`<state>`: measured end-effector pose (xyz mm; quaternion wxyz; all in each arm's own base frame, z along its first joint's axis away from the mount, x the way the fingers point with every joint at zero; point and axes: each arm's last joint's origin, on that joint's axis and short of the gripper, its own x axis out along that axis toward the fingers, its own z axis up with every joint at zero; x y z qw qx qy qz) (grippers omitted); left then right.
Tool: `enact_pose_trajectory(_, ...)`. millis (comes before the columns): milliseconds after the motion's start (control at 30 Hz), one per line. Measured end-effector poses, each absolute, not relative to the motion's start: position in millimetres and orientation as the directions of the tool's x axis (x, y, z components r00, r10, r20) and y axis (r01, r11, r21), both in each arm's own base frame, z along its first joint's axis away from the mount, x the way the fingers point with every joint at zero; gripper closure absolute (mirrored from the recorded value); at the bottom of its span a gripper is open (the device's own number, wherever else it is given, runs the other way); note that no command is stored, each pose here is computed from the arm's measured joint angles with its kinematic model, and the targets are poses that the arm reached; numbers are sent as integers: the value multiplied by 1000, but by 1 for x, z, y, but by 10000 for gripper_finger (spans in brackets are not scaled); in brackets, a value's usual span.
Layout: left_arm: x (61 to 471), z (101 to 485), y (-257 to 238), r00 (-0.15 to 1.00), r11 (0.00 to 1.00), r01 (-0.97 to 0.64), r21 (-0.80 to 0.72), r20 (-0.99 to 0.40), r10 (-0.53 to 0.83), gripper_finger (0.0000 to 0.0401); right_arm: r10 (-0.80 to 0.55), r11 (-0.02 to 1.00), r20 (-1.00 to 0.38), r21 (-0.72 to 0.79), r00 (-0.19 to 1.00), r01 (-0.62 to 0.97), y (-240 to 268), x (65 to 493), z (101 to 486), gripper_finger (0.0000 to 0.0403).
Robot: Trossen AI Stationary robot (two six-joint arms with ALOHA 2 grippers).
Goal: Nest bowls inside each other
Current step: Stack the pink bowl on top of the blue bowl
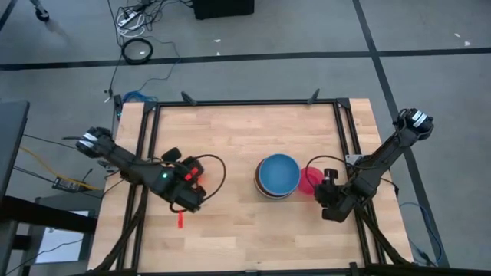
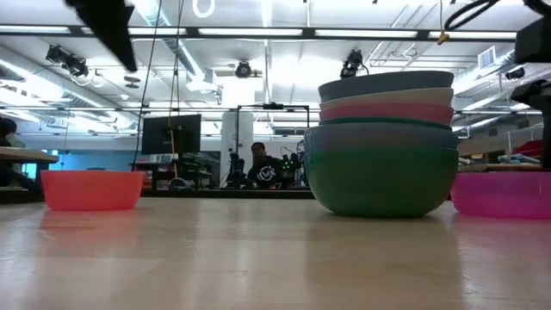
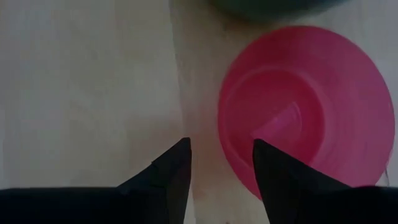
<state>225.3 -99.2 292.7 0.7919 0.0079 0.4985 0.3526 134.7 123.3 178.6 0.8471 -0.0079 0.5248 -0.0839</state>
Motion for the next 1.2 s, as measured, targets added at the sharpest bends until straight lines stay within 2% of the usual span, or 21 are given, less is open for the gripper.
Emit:
enact_pose_trajectory(167,212,264,-95,200,723,-561,404,-781,592,336,-160,984,-890,-111,427,138,120,131,168,245)
enact_pose_trajectory(367,213,242,-96,221,729,-572,376,-785,578,336,-188,979,-895,-137,404,151,111,127,153,257)
enact_pose_trajectory(467,214,242,-96,231,732,-577,363,-786,573,336,-194,977,-898,-138,395,164,108,126,148,291)
enact_pose_trajectory(633,214,243,-97,236,733,-578,358,-787,570,336,-187,978,-903,-133,387,161,107,127,147,387)
enact_pose_trajectory(767,215,243,-97,237,734,-578,356,-787,569,336,-190,977,-903,-134,387,167,107,127,148,397)
enact_pose_trajectory(867,215,243,-97,240,734,-581,352,-787,568,336,-255,962,-879,-190,403,195,110,127,163,401)
enact_pose_trajectory(1000,215,244,-97,240,734,-584,348,-789,565,336,-374,925,-795,-284,477,252,116,132,203,402)
enact_pose_trajectory(1200,214,244,-97,232,725,-594,348,-789,569,336,-363,931,-648,-274,669,240,131,153,265,402)
